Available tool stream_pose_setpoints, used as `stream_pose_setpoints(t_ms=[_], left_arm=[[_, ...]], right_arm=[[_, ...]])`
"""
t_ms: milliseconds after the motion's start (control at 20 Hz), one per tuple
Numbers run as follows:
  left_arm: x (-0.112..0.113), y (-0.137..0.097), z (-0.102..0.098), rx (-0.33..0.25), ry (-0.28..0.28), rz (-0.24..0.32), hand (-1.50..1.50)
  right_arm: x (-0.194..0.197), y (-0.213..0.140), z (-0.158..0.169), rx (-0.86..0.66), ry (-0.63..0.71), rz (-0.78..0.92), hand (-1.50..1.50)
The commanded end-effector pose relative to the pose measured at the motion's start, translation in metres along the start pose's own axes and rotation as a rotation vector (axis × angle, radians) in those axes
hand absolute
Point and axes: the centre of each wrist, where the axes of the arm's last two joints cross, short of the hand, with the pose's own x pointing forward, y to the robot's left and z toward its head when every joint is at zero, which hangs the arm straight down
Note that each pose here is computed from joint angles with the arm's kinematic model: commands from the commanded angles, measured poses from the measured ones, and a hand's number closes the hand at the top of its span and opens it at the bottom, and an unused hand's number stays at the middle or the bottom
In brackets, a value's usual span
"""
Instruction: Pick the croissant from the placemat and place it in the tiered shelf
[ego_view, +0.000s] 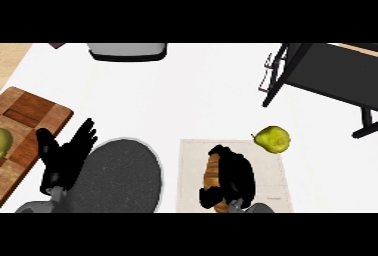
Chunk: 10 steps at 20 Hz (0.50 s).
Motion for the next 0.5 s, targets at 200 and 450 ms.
stream_pose_setpoints(t_ms=[200, 450], left_arm=[[-0.005, 0.01, 0.0, -0.001, 0.049, 0.016, 0.0], [0.009, 0.015, -0.004, 0.011, 0.025, 0.005, 0.0]], right_arm=[[-0.033, -0.083, -0.065, 0.051, -0.012, -0.067, 1.5], [-0.016, -0.101, -0.043, -0.105, -0.127, -0.096, 1.5]])
